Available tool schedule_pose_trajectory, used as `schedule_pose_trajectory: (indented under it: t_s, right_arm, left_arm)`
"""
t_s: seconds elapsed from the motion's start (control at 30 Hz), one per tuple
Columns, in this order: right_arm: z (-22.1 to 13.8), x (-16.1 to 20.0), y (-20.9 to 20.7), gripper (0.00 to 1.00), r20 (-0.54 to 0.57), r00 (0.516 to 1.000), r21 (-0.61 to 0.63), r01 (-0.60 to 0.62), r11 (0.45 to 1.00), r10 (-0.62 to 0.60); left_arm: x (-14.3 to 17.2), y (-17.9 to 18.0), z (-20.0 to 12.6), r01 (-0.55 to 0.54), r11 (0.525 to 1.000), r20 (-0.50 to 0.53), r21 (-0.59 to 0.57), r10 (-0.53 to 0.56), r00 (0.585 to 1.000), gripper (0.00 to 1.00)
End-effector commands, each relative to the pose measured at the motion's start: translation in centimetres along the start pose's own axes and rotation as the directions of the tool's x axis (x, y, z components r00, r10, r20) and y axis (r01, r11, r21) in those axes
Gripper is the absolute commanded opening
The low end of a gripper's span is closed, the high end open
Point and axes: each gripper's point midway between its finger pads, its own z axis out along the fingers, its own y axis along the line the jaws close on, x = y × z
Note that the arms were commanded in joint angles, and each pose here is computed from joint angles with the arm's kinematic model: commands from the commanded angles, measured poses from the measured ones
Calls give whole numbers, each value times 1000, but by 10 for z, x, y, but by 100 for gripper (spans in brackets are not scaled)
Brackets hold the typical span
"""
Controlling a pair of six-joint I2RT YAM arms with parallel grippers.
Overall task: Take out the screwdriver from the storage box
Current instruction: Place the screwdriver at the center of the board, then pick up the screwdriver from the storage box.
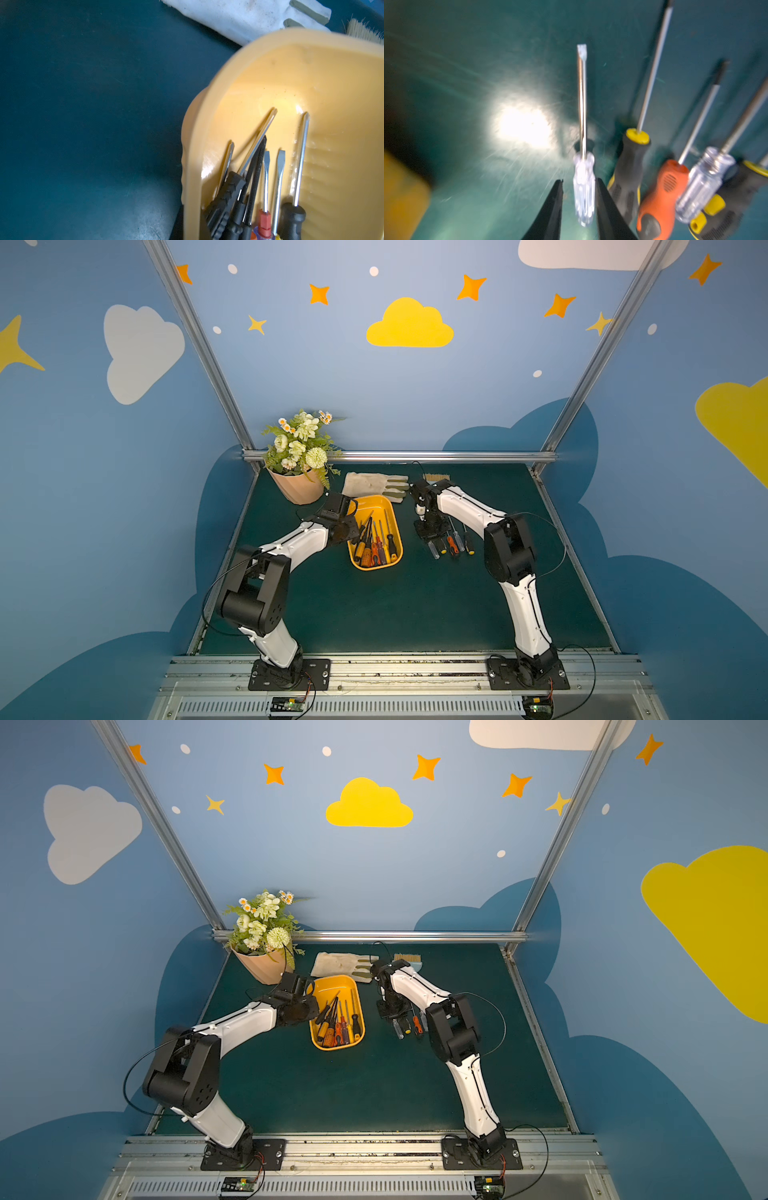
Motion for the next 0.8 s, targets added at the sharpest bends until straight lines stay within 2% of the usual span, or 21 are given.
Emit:
schedule_pose_trajectory:
  t_s: [0.0,0.13,0.23,0.4,0.77]
  right_arm:
    - [-47,-14,11,30,148,989,-68,12,998,-2]
    - [-76,-18,25,35,232,973,-135,42,990,-10]
    - [-89,-19,42,36,255,967,-201,77,976,-24]
    - [-103,-18,80,38,308,945,-244,191,951,-110]
    - [-84,-5,136,40,270,939,-310,296,904,-214]
  left_arm:
    - [-26,-17,-9,11,998,60,60,-14,998,2]
    - [-25,-18,-7,9,998,55,62,-12,998,3]
    - [-25,-19,-6,6,998,54,67,-10,998,2]
    - [-23,-21,0,-6,997,35,71,3,999,3]
    - [-27,-23,-4,-11,997,48,77,7,999,2]
